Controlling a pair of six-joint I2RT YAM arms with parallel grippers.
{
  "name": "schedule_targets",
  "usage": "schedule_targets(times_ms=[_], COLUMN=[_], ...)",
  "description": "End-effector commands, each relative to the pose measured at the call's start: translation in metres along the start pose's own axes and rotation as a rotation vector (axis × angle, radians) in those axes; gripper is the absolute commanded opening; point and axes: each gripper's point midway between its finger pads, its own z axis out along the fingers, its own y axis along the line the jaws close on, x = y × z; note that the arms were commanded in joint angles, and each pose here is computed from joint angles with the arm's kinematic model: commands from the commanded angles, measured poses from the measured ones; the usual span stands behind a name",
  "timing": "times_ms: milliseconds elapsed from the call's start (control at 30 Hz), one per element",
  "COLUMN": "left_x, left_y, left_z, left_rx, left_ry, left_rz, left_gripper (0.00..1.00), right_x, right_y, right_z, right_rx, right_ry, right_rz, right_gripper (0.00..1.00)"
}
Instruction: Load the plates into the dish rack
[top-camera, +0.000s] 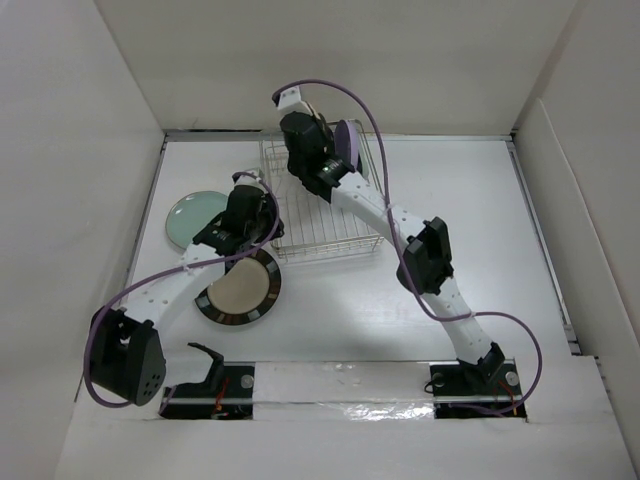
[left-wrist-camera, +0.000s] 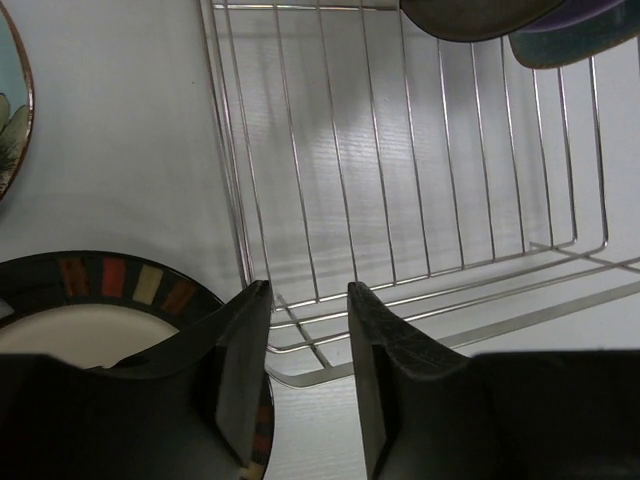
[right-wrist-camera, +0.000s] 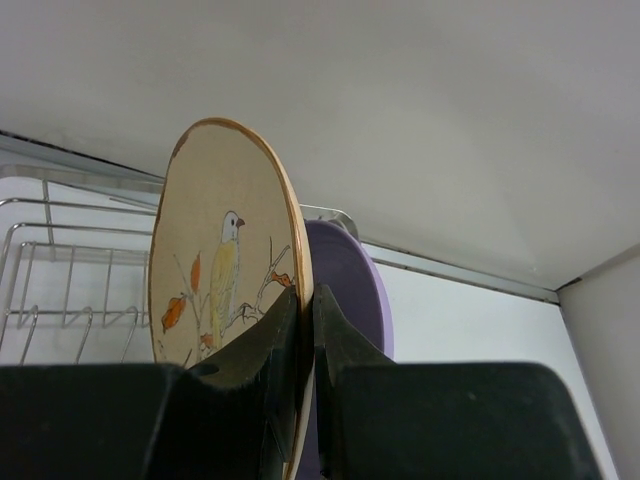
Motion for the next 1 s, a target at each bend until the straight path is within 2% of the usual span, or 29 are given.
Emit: schedule_targets(times_ms=[0, 67, 233, 433, 600, 800, 933, 967], left_x=[-0.028, -0.027, -0.016, -0.008, 0.004, -0.004, -0.005, -0.006], left_y=[0.003, 0.008, 0.023, 0.02, 0.008, -0.012, -0.02, -0.024], left_z=[-0.008, -0.006, 0.011, 0.022, 0.032, 0.036, 0.042, 0.043], left_rx=[-0.039, -0.068, -0.072, -0.055, 0.01, 0.04, 0.069, 0.086], left_ry=[-0.103, -0.104, -0.033, 0.009, 0.069, 0.05, 0.061, 0.06], left_rz=[-0.025, -0.024, -0.072, -0.07, -0.077, -0.076, -0.098, -0.102], left_gripper=[0.35, 0.39, 0.39, 0.4, 0.4, 0.4, 0.4, 0.4], right_x=[-0.052, -0.041, -0.014, 0.008, 0.031, 0.068, 0.09, 0.079], right_y=[-0.035, -0.023, 0.012, 0.034, 0.06, 0.084, 0.076, 0.059], right_z=[-0.01, -0.005, 0.0, 0.0, -0.008, -0.012, -0.01, -0.008], right_rx=[0.086, 0.073, 0.012, -0.043, -0.134, -0.197, -0.185, -0.167], right_ry=[-0.123, -0.107, -0.062, -0.032, -0.001, 0.076, 0.128, 0.113], right_rz=[0.174, 0.154, 0.154, 0.198, 0.23, 0.24, 0.26, 0.291], right_gripper=[0.0, 0.0, 0.0, 0.0, 0.0, 0.0, 0.0, 0.0])
